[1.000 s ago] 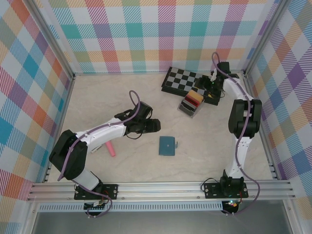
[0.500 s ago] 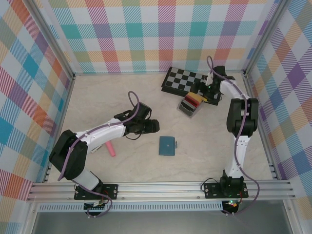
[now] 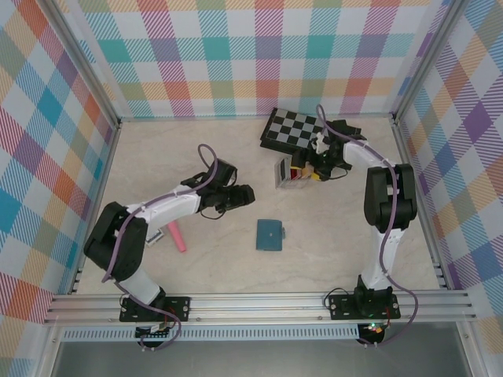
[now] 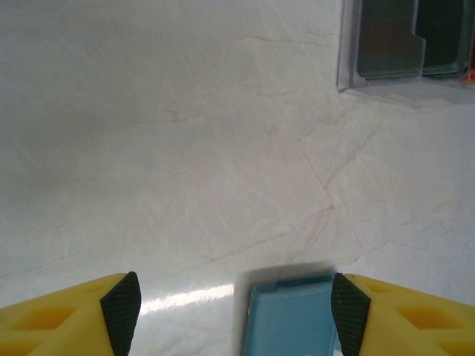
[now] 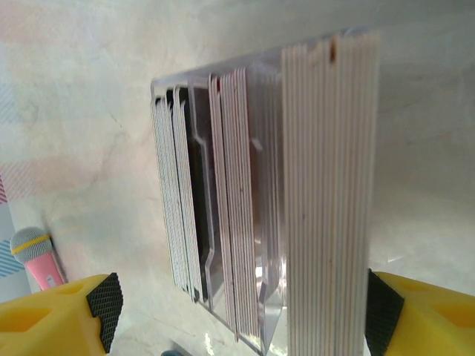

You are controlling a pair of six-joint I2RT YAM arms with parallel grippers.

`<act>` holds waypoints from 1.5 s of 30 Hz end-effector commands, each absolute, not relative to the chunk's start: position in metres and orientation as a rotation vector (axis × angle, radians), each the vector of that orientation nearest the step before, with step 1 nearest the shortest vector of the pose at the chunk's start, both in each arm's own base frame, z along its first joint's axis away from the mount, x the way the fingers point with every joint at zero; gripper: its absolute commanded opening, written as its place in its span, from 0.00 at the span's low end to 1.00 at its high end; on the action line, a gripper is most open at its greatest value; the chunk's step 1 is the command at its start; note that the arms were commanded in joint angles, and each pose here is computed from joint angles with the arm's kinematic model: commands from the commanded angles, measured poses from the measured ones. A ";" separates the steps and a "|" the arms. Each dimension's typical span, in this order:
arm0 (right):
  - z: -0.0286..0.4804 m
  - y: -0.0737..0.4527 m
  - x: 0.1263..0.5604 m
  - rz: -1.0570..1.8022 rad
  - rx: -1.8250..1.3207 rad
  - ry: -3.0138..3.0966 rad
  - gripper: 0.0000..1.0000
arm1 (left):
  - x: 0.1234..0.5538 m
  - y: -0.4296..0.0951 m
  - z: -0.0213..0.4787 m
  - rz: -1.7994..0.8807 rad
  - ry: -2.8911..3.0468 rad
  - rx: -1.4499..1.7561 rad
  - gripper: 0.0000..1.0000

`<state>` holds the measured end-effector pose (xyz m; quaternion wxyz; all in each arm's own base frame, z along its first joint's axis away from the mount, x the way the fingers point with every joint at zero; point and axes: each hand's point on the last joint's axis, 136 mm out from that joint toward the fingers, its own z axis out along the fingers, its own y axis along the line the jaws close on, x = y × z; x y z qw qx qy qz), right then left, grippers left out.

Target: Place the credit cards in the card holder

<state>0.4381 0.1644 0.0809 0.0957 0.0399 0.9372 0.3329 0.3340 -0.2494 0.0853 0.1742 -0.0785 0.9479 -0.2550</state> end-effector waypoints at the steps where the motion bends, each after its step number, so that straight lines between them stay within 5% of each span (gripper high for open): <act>1: 0.095 0.159 0.450 0.919 0.136 2.726 0.86 | 0.368 -0.270 0.095 -0.892 2.646 -0.252 0.70; 10: 0.094 0.164 0.493 0.940 0.128 2.727 0.89 | 0.422 -0.302 0.090 -1.002 2.670 -0.312 0.69; 22: 0.085 0.182 0.509 1.063 0.056 2.752 0.90 | 0.404 -0.264 0.093 -0.913 2.648 -0.405 0.69; 35: 0.098 0.251 0.465 1.318 -0.303 2.734 0.86 | 0.373 -0.241 0.072 -0.849 2.693 -0.429 0.69; 45: 0.101 0.265 0.431 1.319 -0.221 2.759 0.84 | 0.358 -0.240 0.069 -0.930 2.667 -0.459 0.69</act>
